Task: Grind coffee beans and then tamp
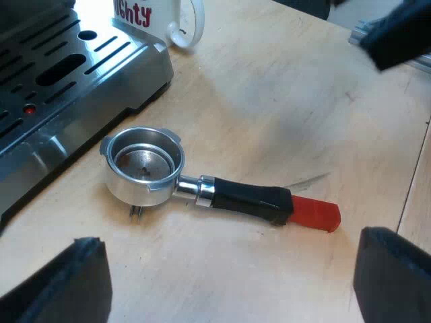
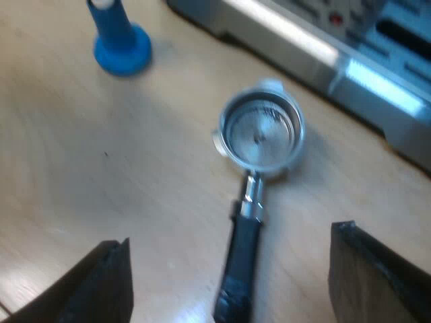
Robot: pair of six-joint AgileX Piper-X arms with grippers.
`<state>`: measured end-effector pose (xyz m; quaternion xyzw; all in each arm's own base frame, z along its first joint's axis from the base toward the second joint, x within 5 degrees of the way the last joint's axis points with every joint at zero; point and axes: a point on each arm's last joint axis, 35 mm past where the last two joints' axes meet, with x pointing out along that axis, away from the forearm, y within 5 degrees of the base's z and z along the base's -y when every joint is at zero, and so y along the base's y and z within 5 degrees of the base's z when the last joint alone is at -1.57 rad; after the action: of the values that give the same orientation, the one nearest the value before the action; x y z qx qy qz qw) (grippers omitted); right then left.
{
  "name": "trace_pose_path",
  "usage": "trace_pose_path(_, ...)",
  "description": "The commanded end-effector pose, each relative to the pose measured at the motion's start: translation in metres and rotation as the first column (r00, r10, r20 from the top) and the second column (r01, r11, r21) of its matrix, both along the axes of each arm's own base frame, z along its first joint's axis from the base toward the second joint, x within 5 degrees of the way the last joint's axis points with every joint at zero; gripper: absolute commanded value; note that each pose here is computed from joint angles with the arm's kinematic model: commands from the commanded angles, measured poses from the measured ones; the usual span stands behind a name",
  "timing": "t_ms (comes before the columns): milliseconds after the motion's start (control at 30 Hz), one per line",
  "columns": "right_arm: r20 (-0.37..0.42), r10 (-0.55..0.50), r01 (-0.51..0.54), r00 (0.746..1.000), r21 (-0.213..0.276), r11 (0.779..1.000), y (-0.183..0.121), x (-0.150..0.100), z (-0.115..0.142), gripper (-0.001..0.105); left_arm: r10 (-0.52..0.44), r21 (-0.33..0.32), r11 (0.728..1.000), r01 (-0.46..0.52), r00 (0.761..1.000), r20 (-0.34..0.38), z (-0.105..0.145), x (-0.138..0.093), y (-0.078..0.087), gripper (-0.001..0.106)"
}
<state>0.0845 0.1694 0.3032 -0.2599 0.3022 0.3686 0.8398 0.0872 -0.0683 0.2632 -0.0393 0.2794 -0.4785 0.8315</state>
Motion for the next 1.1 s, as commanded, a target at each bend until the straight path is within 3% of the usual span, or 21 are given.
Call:
trace_pose_path(33, 0.030, 0.047, -0.049, 0.998, 0.070, 0.996, 0.001, 0.000, 0.012, 0.062, 0.020, 0.004, 1.000, -0.020, 1.000, 0.000, 0.000, -0.001, 0.001, 0.081)
trace_pose_path(100, 0.036, 0.072, -0.076, 0.997, 0.119, 0.990, 0.003, -0.001, 0.016, 0.062, 0.080, 0.009, 0.997, -0.080, 0.997, -0.020, 0.000, 0.001, 0.002, 0.081)
trace_pose_path(200, 0.041, 0.088, -0.093, 0.995, 0.126, 0.988, 0.003, -0.002, 0.018, 0.062, 0.124, 0.020, 0.992, -0.124, 0.992, -0.022, 0.000, 0.002, 0.002, 0.081)
trace_pose_path(300, 0.055, 0.136, -0.142, 0.989, 0.129, 0.981, 0.006, -0.003, 0.019, 0.062, 0.233, 0.070, 0.970, -0.234, 0.972, 0.018, -0.001, 0.005, 0.005, 0.081)
trace_pose_path(433, 0.079, 0.180, -0.189, 0.980, 0.118, 0.975, 0.008, -0.006, 0.020, 0.062, 0.285, 0.093, 0.953, -0.288, 0.958, 0.040, -0.002, 0.007, 0.007, 0.081)
trace_pose_path(567, 0.079, 0.180, -0.189, 0.980, 0.118, 0.975, 0.008, -0.006, 0.020, 0.062, 0.391, 0.181, 0.901, -0.395, 0.918, 0.059, -0.008, 0.010, 0.011, 0.081)
trace_pose_path(833, 0.079, 0.180, -0.189, 0.980, 0.118, 0.975, 0.008, -0.006, 0.020, 0.062, 0.415, 0.299, 0.868, -0.397, 0.910, 0.002, -0.024, 0.028, 0.003, 0.081)
trace_pose_path(1100, 0.079, 0.180, -0.189, 0.980, 0.118, 0.975, 0.008, -0.006, 0.020, 0.062, 0.418, 0.313, 0.863, -0.396, 0.909, -0.002, -0.034, 0.050, -0.009, 0.081)
